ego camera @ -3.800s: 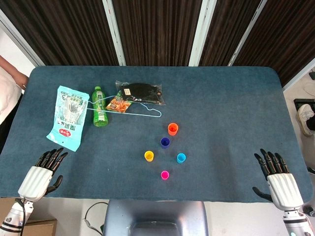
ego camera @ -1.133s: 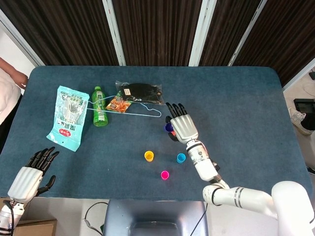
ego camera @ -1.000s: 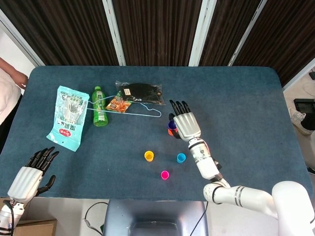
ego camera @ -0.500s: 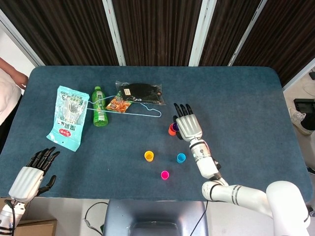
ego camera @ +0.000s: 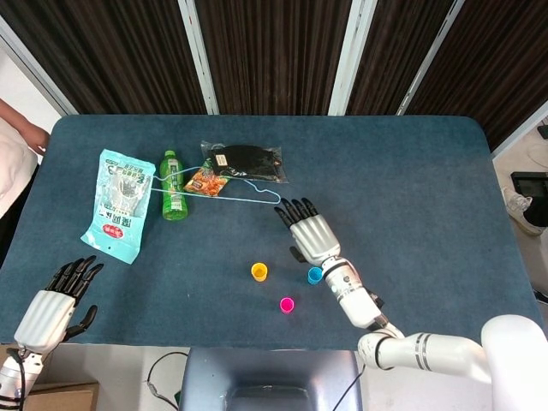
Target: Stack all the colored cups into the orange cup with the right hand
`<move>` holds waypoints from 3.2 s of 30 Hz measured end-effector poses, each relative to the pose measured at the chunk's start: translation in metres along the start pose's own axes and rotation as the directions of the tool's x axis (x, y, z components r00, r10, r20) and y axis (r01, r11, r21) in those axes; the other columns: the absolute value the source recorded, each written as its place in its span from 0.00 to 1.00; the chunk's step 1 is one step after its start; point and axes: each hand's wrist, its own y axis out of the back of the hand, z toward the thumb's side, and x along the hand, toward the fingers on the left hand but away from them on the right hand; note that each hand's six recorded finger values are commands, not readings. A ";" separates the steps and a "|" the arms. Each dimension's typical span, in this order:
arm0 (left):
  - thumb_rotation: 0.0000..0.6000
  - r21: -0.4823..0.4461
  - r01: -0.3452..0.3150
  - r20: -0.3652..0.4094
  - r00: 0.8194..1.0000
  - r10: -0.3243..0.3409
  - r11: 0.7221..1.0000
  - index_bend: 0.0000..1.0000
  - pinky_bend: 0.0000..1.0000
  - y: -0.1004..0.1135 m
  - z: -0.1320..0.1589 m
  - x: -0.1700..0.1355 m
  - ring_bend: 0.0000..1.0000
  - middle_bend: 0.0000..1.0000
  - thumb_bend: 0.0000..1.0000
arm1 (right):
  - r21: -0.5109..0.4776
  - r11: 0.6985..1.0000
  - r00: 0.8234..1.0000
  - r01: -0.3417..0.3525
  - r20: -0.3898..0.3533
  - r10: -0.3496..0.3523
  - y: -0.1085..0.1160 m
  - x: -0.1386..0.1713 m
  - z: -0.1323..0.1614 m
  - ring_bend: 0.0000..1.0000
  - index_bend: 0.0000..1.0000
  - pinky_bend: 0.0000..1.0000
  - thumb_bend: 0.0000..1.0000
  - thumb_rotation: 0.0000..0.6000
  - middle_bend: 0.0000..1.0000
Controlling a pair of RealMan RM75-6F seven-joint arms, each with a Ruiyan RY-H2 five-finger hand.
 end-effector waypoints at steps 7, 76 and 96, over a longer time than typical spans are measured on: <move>1.00 -0.003 -0.004 -0.003 1.000 0.004 1.000 0.00 0.12 0.001 -0.001 0.000 0.00 0.00 0.46 | 0.034 0.996 0.991 -0.082 -0.102 0.085 -0.022 0.003 0.036 0.00 0.28 0.00 0.46 1.00 0.00; 1.00 -0.012 -0.007 0.000 1.000 0.007 1.000 0.00 0.12 0.003 -0.002 -0.001 0.00 0.00 0.46 | 0.058 0.998 0.972 0.023 0.230 -0.036 -0.003 -0.027 -0.051 0.00 0.23 0.00 0.46 1.00 0.00; 1.00 -0.003 -0.003 0.010 1.000 0.003 1.000 0.00 0.12 0.000 0.002 0.000 0.00 0.00 0.46 | 0.130 0.981 0.987 -0.147 -0.048 0.154 -0.020 0.083 -0.037 0.00 0.33 0.00 0.46 1.00 0.00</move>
